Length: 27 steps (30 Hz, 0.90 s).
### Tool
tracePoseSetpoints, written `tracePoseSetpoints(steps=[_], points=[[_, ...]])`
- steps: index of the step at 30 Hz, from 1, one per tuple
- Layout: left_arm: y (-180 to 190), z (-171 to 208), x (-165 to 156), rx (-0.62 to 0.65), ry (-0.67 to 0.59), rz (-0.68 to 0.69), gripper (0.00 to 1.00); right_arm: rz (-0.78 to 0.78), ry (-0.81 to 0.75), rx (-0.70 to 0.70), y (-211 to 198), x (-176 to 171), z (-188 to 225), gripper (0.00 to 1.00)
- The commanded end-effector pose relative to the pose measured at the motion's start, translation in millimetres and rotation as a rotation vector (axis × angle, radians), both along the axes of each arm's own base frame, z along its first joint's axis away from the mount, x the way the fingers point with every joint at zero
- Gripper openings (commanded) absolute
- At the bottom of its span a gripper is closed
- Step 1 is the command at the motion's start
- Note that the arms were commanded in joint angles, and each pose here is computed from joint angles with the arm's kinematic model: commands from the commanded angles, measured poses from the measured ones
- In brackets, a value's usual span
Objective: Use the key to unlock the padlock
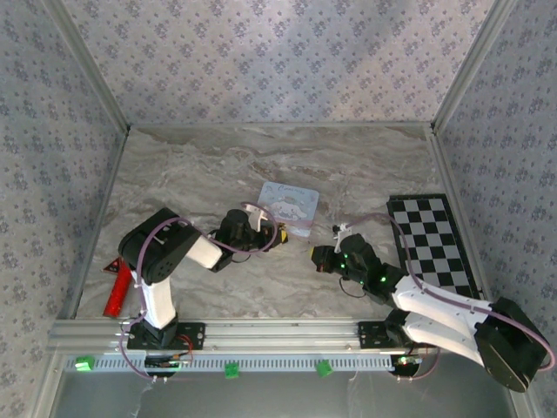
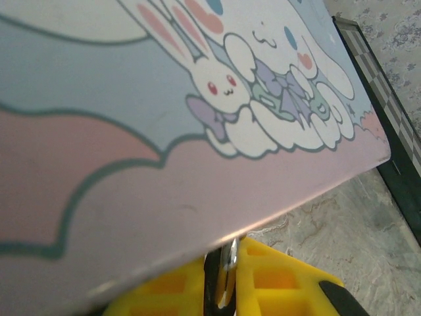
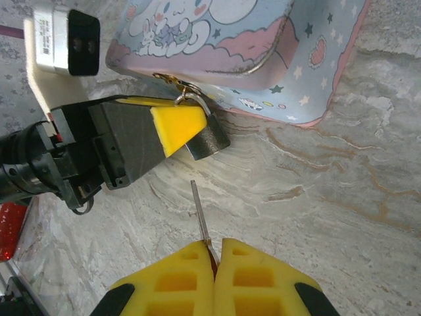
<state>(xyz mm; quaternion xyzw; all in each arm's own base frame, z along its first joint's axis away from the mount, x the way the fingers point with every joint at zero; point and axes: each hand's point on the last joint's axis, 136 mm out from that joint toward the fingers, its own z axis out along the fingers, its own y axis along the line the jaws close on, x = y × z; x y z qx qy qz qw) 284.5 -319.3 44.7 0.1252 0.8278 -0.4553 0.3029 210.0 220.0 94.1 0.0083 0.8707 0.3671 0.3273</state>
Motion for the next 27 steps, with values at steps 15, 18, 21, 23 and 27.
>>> tracePoseSetpoints(steps=[15, 18, 21, 23, 27], points=[[-1.4, 19.3, -12.9, 0.121, 0.274, 0.027, 0.07, 0.069, 0.148, 0.097, 38.3, -7.8, -15.5, 0.0], [-2.0, 23.3, -13.0, 0.105, 0.326, 0.056, 0.08, 0.073, 0.171, 0.106, 44.5, -7.6, -20.9, 0.0], [-5.0, 27.8, -12.1, 0.074, 0.357, 0.07, 0.07, 0.08, 0.187, 0.137, 51.9, -6.5, -23.1, 0.0], [-8.4, 31.6, -12.0, 0.038, 0.373, 0.074, 0.06, 0.081, 0.199, 0.165, 55.6, -6.7, -24.9, 0.0], [-14.3, 35.8, -11.2, -0.017, 0.403, 0.085, 0.05, 0.077, 0.219, 0.204, 59.7, -5.8, -27.2, 0.0]])
